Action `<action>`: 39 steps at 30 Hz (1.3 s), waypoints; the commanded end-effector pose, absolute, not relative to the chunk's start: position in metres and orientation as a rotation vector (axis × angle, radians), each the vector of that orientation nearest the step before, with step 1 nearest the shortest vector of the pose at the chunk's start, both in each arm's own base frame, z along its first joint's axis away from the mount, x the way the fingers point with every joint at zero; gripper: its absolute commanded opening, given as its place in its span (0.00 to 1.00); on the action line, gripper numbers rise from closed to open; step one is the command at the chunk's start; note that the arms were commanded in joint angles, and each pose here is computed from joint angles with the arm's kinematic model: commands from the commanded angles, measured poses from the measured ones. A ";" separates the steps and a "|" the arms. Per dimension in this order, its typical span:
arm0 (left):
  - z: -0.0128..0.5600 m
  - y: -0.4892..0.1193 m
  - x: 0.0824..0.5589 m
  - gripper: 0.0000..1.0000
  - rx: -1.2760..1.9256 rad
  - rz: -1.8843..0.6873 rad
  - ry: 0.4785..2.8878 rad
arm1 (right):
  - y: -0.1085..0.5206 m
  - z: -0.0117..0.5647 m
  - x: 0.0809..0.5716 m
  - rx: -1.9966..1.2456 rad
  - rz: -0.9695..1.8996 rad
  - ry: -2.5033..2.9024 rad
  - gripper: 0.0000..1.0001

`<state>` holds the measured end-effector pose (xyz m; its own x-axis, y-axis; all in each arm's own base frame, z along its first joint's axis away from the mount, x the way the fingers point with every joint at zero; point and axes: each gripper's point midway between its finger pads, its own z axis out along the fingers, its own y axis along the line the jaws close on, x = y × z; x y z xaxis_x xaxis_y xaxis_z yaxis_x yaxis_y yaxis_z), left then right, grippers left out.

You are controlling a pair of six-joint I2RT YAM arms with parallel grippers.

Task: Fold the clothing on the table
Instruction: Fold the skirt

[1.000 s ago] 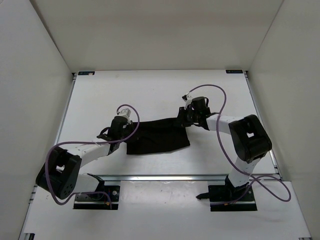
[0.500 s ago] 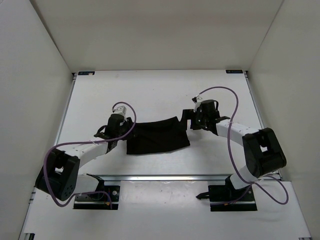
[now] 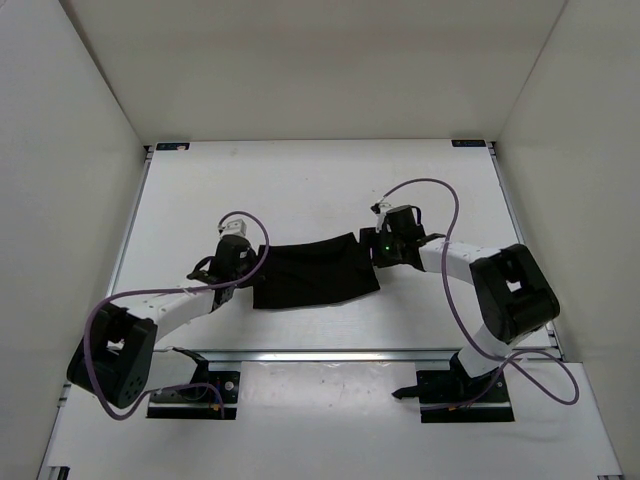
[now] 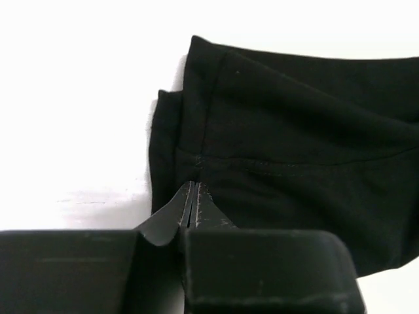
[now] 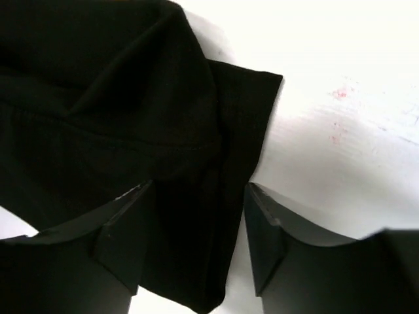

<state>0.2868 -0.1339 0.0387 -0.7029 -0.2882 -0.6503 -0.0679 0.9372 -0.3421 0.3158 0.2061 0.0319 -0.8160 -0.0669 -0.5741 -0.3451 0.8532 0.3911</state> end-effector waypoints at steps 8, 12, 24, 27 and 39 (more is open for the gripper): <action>0.015 -0.134 0.278 0.00 -0.248 -0.362 2.392 | 0.195 -0.005 0.305 -0.286 0.588 2.609 0.12; 0.015 -0.144 0.279 0.00 -0.220 -0.387 2.392 | 0.196 0.000 0.310 -0.302 0.571 2.583 0.00; 0.001 -0.186 0.273 0.00 -0.119 -0.523 2.455 | 0.220 0.122 0.350 -0.417 0.670 2.334 0.00; 0.004 -0.203 0.275 0.00 -0.086 -0.572 2.448 | 0.238 0.144 0.350 -0.460 0.709 2.286 0.00; 0.013 -0.239 0.276 0.00 0.006 -0.705 2.416 | 0.326 0.146 0.301 -0.607 1.024 2.236 0.00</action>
<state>0.2829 -0.2345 0.0179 -0.7840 -0.1805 -0.5939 0.1584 0.8669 -0.4726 0.3111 0.3031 0.1426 -0.7088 -0.1745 -0.6835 -0.5942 0.6699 0.4452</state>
